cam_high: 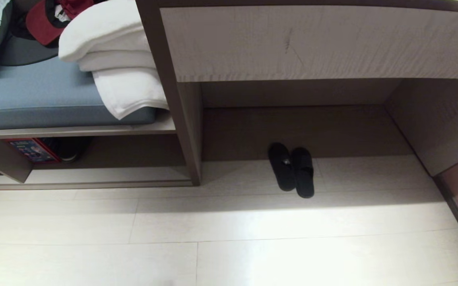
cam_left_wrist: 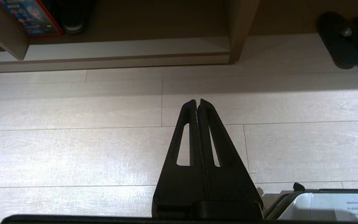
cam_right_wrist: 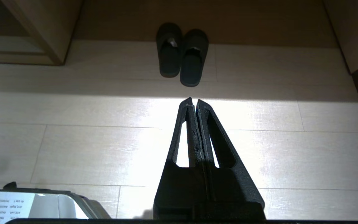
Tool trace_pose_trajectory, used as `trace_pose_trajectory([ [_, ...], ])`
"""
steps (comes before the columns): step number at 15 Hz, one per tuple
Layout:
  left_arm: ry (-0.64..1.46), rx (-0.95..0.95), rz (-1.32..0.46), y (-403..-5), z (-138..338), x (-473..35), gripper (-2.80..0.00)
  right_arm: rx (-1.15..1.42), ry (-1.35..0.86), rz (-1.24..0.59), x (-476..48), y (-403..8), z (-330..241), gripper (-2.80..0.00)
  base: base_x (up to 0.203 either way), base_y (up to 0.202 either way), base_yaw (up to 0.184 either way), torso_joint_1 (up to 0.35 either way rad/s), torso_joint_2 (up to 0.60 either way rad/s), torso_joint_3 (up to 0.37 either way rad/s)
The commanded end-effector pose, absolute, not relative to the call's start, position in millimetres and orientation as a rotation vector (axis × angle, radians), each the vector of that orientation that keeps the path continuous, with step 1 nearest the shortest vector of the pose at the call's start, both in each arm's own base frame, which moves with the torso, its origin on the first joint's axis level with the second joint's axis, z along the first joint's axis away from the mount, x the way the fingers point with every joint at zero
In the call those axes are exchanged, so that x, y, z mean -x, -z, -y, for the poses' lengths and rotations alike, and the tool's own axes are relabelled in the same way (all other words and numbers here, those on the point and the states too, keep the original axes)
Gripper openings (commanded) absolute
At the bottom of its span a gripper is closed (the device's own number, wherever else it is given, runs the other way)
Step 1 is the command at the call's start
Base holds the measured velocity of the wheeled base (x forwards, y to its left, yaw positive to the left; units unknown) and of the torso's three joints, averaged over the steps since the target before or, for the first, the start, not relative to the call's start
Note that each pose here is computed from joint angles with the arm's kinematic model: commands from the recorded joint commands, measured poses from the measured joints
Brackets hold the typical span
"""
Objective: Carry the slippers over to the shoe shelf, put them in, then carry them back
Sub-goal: Pick up the slippers on the floor
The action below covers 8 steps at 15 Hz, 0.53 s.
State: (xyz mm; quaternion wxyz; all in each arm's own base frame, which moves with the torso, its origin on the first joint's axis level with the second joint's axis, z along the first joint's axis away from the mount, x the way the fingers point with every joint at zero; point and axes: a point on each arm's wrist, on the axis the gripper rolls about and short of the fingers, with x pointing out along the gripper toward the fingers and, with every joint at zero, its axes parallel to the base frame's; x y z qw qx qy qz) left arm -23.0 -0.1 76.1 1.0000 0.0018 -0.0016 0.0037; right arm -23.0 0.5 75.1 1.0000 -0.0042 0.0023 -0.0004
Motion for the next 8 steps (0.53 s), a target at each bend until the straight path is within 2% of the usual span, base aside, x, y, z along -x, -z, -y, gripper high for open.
trace_pose_trajectory([
  [1, -0.008, -0.004, 0.003, -76.1, 0.1, 22.9, -2.8, 0.009, 0.0, -0.005, 23.0, -75.1, -0.5, -2.8, 0.0, 0.0, 0.0, 0.006, 0.0, -0.194],
  [8, -0.008, -0.005, 0.003, -76.1, 0.1, 22.9, -2.8, 0.009, -0.001, -0.005, 23.0, -75.1, -0.5, -2.8, 0.0, 0.0, 0.0, 0.0, 0.0, -0.199],
])
